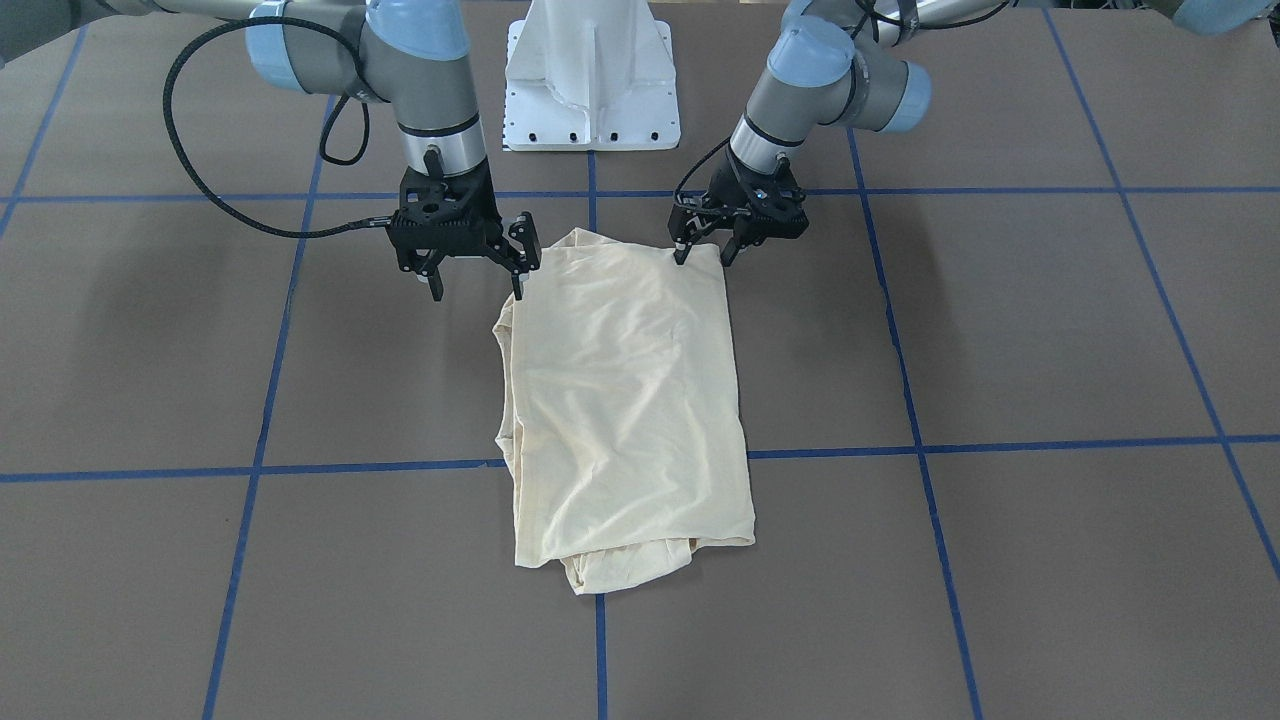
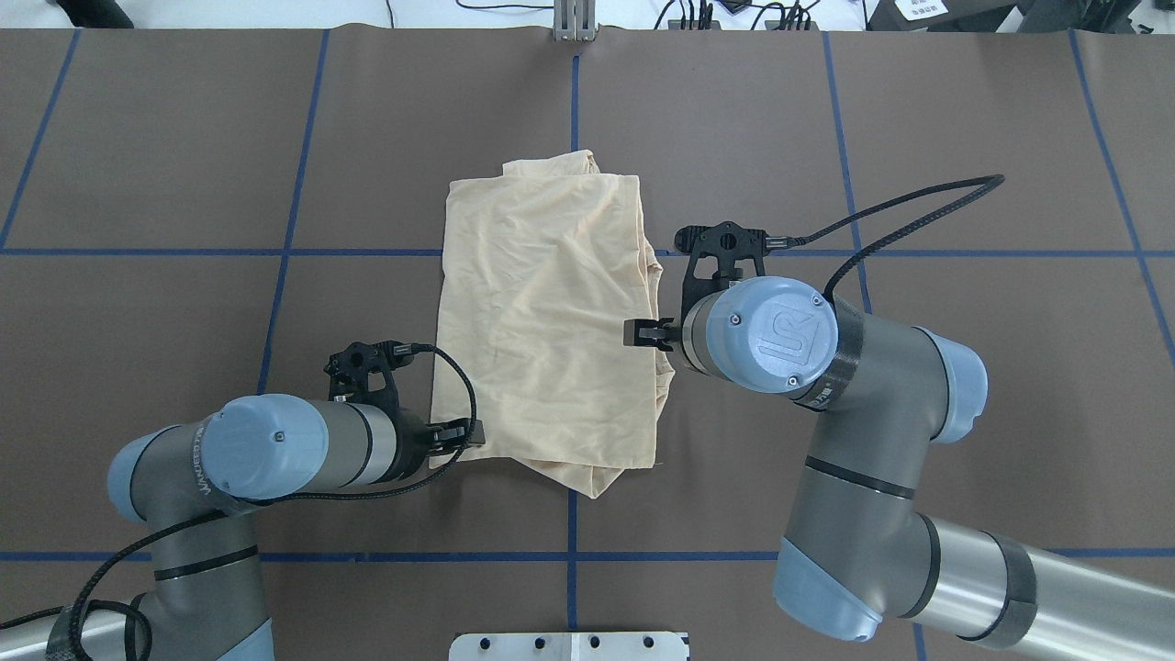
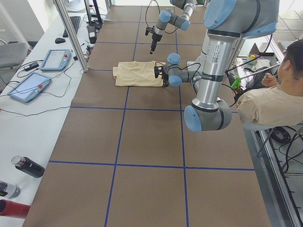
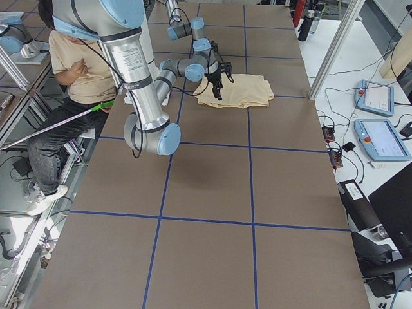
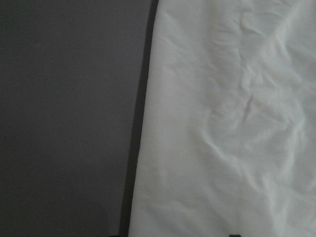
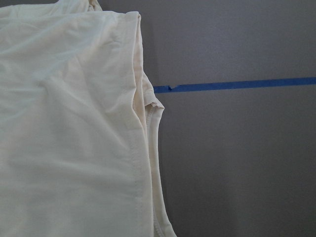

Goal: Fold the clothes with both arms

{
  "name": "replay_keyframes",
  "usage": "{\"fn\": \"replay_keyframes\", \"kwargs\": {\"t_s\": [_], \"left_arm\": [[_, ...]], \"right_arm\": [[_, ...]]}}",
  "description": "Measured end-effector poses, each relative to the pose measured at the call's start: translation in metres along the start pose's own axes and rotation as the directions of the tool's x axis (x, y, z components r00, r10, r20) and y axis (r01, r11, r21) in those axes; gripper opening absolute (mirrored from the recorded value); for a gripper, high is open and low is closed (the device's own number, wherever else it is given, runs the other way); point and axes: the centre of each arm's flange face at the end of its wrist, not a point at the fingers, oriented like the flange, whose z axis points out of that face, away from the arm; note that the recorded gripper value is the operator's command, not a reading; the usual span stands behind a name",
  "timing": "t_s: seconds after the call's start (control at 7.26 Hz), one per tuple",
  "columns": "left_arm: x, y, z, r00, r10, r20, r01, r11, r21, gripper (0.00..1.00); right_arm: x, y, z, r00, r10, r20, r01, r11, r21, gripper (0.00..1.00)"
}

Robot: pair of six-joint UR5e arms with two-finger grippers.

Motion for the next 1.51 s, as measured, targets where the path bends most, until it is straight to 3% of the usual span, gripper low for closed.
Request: {"fn": "replay_keyframes", "kwargs": {"t_s": [0.28, 0.41, 0.69, 1.24, 1.51], "left_arm": [[0.000, 0.001, 0.001, 1.000, -0.008, 0.002, 0.008, 1.000, -0.001, 0.52], [-0.001, 0.001, 0.001, 1.000, -0.010, 0.003, 0.010, 1.000, 0.000, 0.39], [-0.001, 0.002, 0.002, 1.000, -0.010, 0.003, 0.010, 1.000, 0.000, 0.00], [0.002, 0.002, -0.002, 1.000, -0.009, -0.006, 0.009, 1.000, 0.001, 0.00], [0.005, 0.002, -0.005, 1.000, -0.009, -0.012, 0.009, 1.000, 0.001, 0.00]], "right_arm": [[0.000, 0.000, 0.000, 1.000, 0.000, 0.000, 0.000, 1.000, 0.000, 1.00], [0.000, 0.000, 0.000, 1.000, -0.001, -0.001, 0.001, 1.000, -0.001, 1.00], [0.000, 0.000, 0.001, 1.000, -0.004, -0.001, 0.004, 1.000, -0.001, 1.00], [-0.001, 0.008, 0.004, 1.000, 0.003, -0.004, -0.004, 1.000, -0.006, 0.99], [-0.011, 0.032, 0.012, 0.998, 0.055, 0.008, -0.056, 0.998, 0.018, 0.88]]}}
